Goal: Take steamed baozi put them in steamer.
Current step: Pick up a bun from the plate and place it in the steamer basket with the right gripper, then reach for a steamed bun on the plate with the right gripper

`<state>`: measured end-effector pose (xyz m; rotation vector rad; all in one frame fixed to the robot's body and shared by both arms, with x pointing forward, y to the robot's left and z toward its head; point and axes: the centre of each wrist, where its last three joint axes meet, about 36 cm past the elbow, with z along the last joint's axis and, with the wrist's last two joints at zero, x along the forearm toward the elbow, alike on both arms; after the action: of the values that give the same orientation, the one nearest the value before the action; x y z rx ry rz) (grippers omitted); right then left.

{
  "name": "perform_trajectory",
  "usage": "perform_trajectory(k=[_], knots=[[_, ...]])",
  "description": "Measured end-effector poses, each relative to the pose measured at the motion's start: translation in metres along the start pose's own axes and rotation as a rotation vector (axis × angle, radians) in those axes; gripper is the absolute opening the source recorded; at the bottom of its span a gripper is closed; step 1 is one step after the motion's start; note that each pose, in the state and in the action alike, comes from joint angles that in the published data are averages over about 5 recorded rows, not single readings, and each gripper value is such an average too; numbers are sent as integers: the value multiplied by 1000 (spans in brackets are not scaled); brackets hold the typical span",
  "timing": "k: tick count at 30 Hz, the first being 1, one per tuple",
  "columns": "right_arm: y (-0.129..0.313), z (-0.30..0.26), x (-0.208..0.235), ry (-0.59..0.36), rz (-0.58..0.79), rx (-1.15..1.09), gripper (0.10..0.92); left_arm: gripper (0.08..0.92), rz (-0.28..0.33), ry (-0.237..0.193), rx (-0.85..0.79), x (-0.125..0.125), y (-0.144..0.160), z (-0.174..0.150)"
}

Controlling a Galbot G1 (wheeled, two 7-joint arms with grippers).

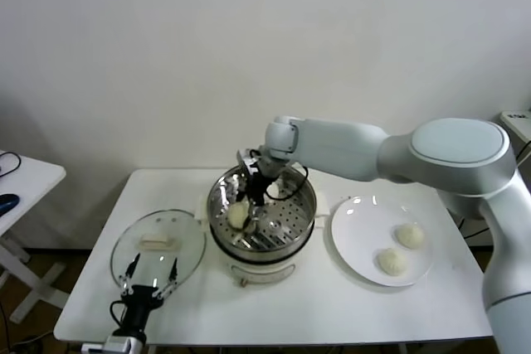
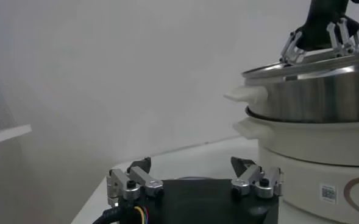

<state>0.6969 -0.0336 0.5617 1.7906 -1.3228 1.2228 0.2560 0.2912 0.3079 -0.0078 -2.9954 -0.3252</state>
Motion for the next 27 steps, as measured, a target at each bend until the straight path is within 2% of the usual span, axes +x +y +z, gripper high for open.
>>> perform_trajectory(k=[11, 20, 27], knots=[[0, 2, 29, 3, 19, 30, 823, 823, 0, 5, -7, 1, 2, 2], [25, 24, 104, 25, 42, 64, 823, 823, 1, 0, -14, -2, 5, -1], [73, 80, 168, 68, 67, 71, 823, 823, 2, 4, -15, 0, 6, 1]])
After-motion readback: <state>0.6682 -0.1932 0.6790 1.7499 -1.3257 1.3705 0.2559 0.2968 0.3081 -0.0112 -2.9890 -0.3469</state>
